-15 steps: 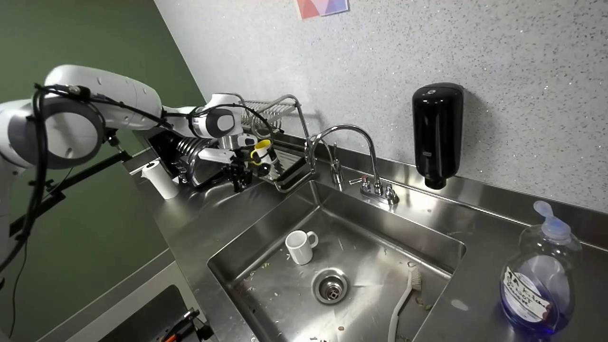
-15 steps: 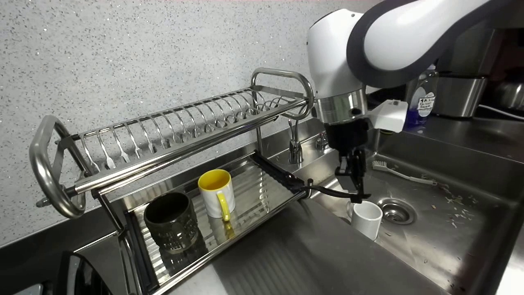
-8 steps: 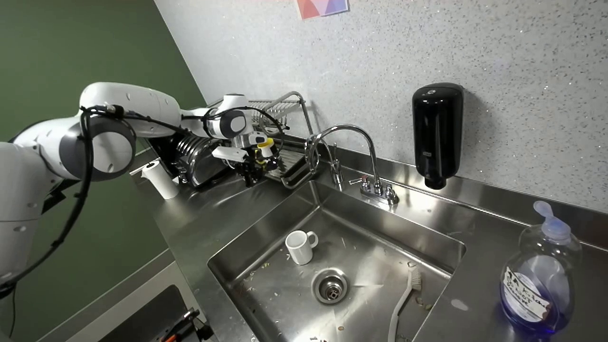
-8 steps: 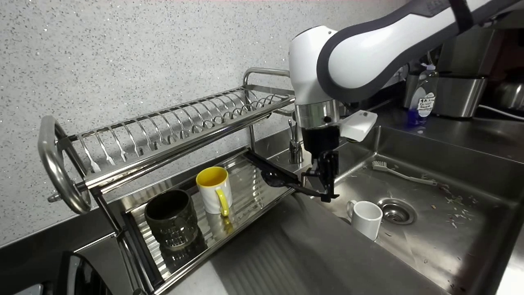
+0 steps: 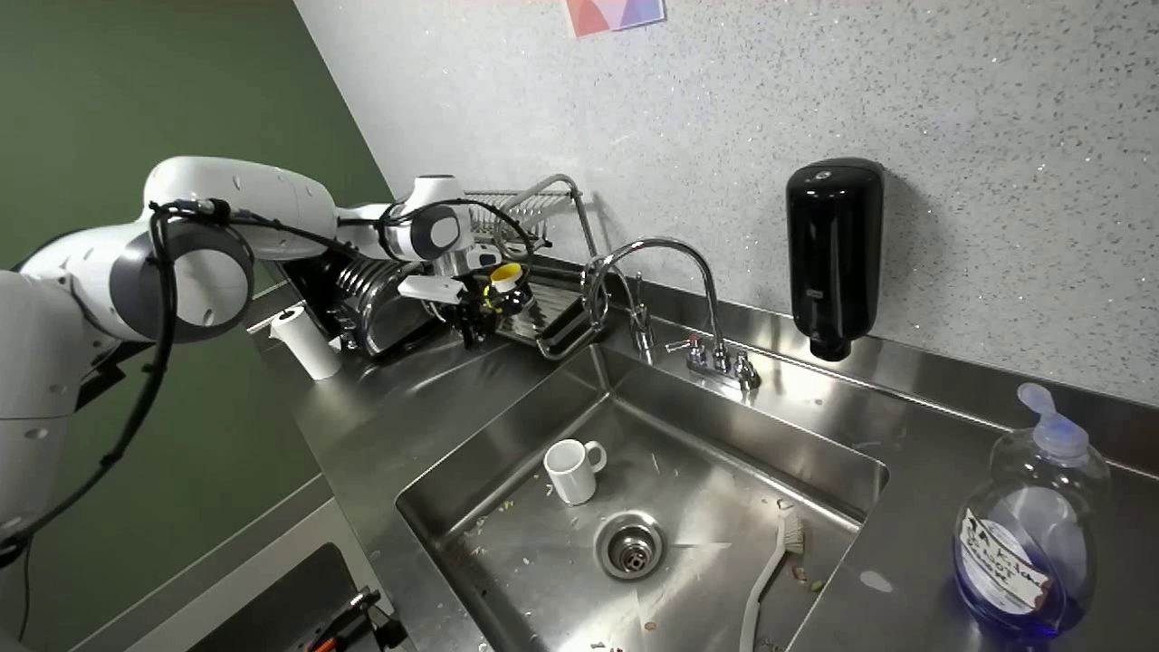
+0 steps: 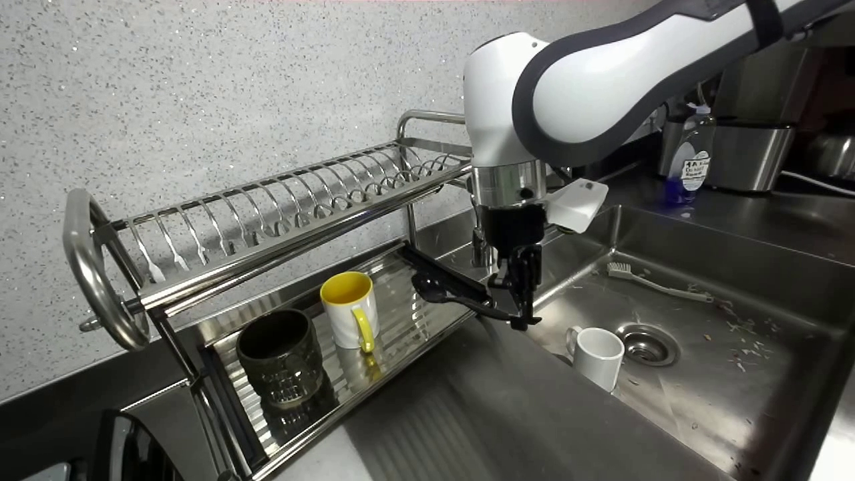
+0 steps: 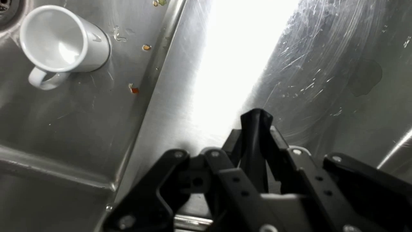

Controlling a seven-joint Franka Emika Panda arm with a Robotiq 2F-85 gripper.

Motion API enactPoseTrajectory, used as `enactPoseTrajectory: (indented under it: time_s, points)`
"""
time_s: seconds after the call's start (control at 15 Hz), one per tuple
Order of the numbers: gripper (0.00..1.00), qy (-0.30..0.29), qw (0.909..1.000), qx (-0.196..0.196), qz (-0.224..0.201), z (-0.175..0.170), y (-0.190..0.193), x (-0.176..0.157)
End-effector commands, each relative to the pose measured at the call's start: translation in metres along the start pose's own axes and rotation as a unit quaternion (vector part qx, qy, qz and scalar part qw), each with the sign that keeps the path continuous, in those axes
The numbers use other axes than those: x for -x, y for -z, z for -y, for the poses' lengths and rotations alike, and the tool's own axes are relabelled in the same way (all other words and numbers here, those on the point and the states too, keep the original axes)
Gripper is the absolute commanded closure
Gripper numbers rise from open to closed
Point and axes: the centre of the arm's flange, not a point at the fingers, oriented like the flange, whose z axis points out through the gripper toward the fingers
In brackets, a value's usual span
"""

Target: Remove the black spoon from the sink and place it on the bottom rink of the dish drainer

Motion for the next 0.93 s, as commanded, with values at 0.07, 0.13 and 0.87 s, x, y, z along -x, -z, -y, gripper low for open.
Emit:
enactPoseTrajectory:
  time_s: [0.07,0.13,0.87]
  points:
    - [0.94,-0.012,0.9972,0.042,-0.061,-0.002,0.01,0.031]
    - [0.94,-0.01,0.996,0.048,-0.075,-0.003,0.006,0.031]
    - [0.94,-0.009,0.9804,0.088,-0.176,-0.009,-0.019,0.048]
